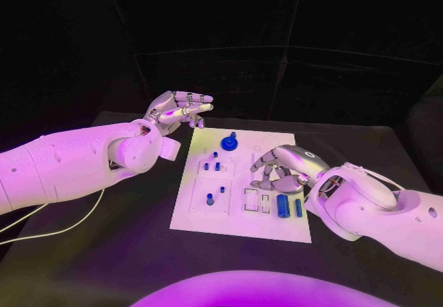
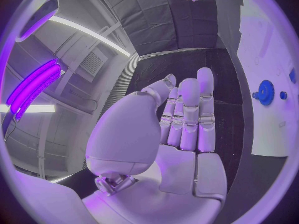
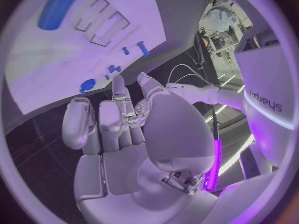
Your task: Assemble the parts on the task board
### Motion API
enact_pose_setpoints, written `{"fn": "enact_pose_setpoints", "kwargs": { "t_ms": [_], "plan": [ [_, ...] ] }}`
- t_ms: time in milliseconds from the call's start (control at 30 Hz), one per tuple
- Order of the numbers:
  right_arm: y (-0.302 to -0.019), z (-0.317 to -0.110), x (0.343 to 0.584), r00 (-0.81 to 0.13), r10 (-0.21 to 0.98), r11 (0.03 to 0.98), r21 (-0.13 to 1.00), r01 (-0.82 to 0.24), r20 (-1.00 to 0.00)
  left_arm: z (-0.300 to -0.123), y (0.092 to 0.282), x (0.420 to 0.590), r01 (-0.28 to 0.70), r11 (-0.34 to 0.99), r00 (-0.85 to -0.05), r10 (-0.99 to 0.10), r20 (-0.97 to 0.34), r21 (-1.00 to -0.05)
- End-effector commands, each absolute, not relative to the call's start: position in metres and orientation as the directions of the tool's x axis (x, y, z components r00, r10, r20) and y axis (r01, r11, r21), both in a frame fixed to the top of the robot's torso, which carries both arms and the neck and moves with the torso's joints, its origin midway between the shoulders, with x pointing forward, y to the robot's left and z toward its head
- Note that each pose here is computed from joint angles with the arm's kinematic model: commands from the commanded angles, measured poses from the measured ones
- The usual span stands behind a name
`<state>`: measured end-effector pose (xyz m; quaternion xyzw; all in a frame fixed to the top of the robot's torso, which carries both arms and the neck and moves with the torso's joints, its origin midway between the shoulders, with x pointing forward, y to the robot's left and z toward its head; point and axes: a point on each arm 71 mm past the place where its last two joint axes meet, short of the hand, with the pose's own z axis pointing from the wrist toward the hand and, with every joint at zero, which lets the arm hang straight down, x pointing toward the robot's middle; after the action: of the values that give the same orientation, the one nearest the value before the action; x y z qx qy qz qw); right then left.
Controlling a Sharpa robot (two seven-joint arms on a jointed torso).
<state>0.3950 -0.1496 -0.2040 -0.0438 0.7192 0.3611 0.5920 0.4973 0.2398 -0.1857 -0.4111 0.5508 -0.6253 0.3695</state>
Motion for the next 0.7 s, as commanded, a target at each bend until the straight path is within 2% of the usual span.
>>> {"fn": "enact_pose_setpoints", "kwargs": {
  "t_ms": [33, 167, 333, 700],
  "plan": [
    [-0.176, -0.21, 0.401, -0.331, 0.508, 0.78, 0.588, -0.214, -0.795, -0.185, 0.238, 0.497, 0.01, -0.13, -0.4, -0.909, 0.115, -0.991],
    [-0.199, -0.213, 0.399, -0.332, 0.488, 0.826, 0.55, -0.121, -0.807, -0.186, 0.237, 0.497, 0.007, -0.129, -0.4, -0.909, 0.115, -0.992],
    [-0.214, -0.22, 0.394, -0.343, 0.438, 0.872, 0.485, -0.062, -0.831, -0.187, 0.237, 0.496, 0.005, -0.129, -0.403, -0.908, 0.116, -0.992],
    [-0.214, -0.246, 0.381, -0.403, 0.349, 0.919, 0.393, -0.031, -0.846, -0.188, 0.239, 0.496, 0.004, -0.128, -0.401, -0.909, 0.116, -0.992]
  ]
}}
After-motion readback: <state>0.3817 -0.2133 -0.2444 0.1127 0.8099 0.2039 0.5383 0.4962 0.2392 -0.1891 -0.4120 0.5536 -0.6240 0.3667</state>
